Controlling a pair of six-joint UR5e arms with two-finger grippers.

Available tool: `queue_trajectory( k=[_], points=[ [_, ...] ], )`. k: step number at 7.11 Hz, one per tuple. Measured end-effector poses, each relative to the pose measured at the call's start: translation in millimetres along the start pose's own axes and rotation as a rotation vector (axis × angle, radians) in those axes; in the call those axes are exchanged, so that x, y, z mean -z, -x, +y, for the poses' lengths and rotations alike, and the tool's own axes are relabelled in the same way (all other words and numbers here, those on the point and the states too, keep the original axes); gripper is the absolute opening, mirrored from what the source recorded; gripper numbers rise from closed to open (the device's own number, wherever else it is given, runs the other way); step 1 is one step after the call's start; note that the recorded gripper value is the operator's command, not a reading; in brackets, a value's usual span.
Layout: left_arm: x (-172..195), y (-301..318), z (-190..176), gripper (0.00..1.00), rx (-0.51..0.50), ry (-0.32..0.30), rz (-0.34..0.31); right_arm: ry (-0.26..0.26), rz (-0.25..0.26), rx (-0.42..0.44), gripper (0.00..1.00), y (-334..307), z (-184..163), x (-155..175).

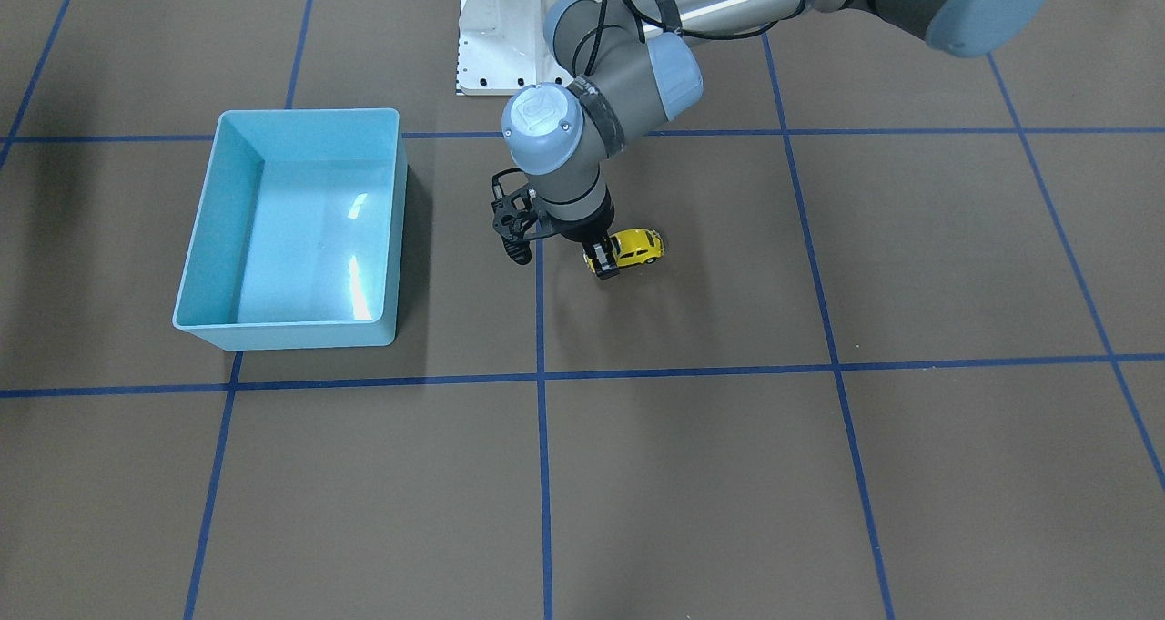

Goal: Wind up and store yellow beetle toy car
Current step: 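Press the held car onto the table with the left gripper, then drag the car backward along the table with the left gripper to wind it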

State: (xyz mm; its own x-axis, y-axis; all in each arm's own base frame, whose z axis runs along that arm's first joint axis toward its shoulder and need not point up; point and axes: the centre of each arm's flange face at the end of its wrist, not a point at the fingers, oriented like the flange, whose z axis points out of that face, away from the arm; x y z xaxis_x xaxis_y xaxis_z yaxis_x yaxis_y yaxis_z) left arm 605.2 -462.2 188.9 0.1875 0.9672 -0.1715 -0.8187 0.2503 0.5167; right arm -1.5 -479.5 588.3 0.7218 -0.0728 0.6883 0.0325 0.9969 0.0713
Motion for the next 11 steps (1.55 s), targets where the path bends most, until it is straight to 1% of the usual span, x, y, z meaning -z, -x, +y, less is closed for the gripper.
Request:
queue_trajectory(
  k=[2,3,5,6,8,11],
  points=[
    [21,-5,28,0.04,-0.039,-0.054,-0.022,0.000,0.000,0.001,1.00,1,0,0],
    [25,-2,50,0.04,-0.082,-0.069,-0.034,0.000,0.000,0.001,1.00,1,-1,0],
    [24,15,109,0.04,-0.182,-0.077,-0.059,-0.001,0.001,0.002,1.00,1,-1,0],
    [20,24,134,0.04,-0.224,-0.081,-0.069,-0.001,0.002,0.002,1.00,1,-1,0],
    [2,35,168,0.04,-0.278,-0.094,-0.076,-0.001,0.004,0.003,1.00,1,-1,0],
    [-25,46,207,0.04,-0.286,-0.135,-0.059,0.000,0.004,0.004,1.00,2,-1,-1]
  ],
)
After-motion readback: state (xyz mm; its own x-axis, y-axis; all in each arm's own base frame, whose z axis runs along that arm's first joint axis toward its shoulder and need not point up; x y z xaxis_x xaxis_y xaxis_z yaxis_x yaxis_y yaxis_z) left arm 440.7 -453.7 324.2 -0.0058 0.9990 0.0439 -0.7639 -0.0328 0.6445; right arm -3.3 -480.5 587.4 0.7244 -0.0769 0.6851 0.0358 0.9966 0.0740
